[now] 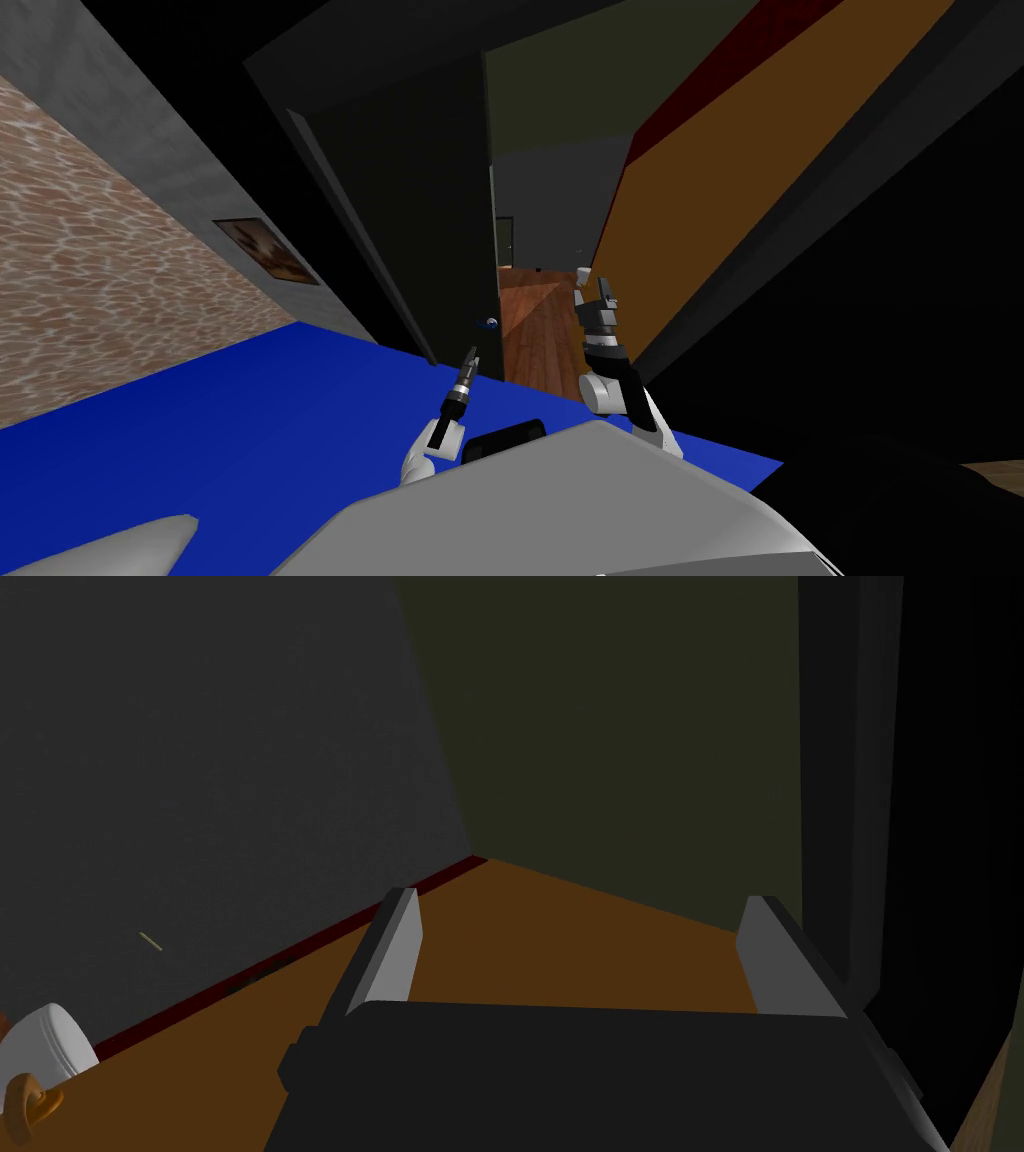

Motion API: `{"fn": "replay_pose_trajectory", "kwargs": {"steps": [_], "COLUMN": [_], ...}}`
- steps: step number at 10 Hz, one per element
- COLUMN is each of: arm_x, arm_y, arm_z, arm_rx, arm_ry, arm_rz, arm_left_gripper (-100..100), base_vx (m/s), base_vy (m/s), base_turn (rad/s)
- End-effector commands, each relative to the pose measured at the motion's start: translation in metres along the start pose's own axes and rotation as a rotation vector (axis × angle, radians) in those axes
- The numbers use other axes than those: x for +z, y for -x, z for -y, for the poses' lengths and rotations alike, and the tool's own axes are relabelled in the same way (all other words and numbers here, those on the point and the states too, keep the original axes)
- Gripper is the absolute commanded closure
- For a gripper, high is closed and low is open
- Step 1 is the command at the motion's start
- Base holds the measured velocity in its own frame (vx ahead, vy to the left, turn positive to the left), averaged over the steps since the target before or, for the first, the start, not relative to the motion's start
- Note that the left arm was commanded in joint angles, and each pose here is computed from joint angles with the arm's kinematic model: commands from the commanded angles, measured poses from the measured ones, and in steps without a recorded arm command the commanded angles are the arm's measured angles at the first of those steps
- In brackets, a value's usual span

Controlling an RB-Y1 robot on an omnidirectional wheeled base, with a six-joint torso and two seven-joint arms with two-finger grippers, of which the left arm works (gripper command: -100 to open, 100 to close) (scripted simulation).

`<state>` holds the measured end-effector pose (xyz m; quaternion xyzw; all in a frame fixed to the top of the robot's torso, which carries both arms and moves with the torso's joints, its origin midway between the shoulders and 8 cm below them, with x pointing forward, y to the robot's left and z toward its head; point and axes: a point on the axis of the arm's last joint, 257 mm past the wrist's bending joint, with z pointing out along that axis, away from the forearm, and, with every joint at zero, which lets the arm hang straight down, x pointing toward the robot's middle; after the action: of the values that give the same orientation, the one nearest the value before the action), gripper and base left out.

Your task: Push the door open

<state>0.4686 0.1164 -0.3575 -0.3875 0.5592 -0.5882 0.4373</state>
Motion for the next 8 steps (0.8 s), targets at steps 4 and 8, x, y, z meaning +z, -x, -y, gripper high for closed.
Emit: {"fn": "replay_pose_trajectory", "kwargs": {"steps": [4,8], "arm_x": [-0.0002,-0.001], "arm_y": [-0.012,-0.021], "arm_z": [-0.018,-0.029], "arm_rx": [-0.017,-0.028], "arm_ry": [0.04,0.063], "arm_rz": [-0.022,-0.036], "arm_left_gripper": [-100,-100], "base_vx": [0.079,0.092], "base_vy": [0.078,0.085], "base_turn": [-0.065,-0.066]}}
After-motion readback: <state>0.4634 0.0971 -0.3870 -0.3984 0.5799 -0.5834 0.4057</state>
